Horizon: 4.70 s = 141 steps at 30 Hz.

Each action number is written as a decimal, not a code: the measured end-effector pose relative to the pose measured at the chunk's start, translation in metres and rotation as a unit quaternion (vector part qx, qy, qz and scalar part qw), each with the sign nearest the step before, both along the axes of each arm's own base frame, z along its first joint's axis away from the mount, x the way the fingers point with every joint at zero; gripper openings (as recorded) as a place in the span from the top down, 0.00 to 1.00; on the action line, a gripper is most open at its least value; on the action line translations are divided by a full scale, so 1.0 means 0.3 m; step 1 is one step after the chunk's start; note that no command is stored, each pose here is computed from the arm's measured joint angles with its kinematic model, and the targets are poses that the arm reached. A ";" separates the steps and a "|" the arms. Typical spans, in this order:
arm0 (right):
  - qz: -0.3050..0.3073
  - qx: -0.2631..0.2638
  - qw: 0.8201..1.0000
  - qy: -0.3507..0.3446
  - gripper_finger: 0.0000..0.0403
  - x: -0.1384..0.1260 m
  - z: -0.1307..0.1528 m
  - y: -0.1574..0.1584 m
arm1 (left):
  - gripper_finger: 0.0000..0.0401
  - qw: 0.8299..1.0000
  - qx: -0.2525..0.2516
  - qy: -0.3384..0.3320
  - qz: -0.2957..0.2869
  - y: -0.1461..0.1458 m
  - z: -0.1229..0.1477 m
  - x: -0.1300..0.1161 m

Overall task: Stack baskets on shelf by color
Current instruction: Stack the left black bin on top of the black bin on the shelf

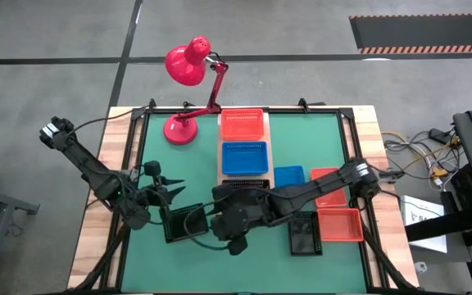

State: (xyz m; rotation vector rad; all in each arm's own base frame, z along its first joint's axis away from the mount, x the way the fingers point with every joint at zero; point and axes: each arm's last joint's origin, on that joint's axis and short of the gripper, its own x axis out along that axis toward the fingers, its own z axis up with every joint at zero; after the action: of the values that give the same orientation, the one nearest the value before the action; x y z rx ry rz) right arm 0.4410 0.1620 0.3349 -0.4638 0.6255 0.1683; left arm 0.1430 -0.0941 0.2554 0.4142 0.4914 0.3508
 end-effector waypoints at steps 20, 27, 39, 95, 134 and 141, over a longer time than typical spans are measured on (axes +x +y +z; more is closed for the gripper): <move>0.003 0.038 0.999 0.004 0.59 0.176 -0.185 0.125 | 0.80 0.997 -0.049 -0.052 -0.004 0.056 -0.044 -0.064; 0.038 0.047 0.998 -0.012 0.59 0.222 -0.269 0.164 | 0.80 0.996 -0.059 -0.063 -0.003 0.056 -0.036 -0.064; 0.105 -0.027 0.991 0.080 0.64 0.059 -0.199 0.266 | 0.80 0.969 -0.197 -0.105 -0.106 -0.010 0.035 -0.013; 0.146 0.020 0.979 -0.143 0.91 -0.768 -0.124 0.008 | 0.52 0.912 -0.282 0.288 0.074 -0.309 -0.221 0.228; 0.174 -0.014 0.956 -0.238 0.91 -0.684 -0.180 -0.259 | 1.00 0.918 -0.253 0.292 0.088 -0.347 0.072 0.269; 0.140 -0.006 0.950 -0.280 0.91 -0.781 -0.198 -0.330 | 1.00 0.920 -0.267 0.275 0.082 -0.348 0.185 0.274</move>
State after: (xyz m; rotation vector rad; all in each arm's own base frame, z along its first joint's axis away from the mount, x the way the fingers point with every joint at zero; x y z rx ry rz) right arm 0.2067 0.0631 0.2753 -0.5816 -0.0009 0.2894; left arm 0.2252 -0.1986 0.3110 -0.0759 1.1449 0.2430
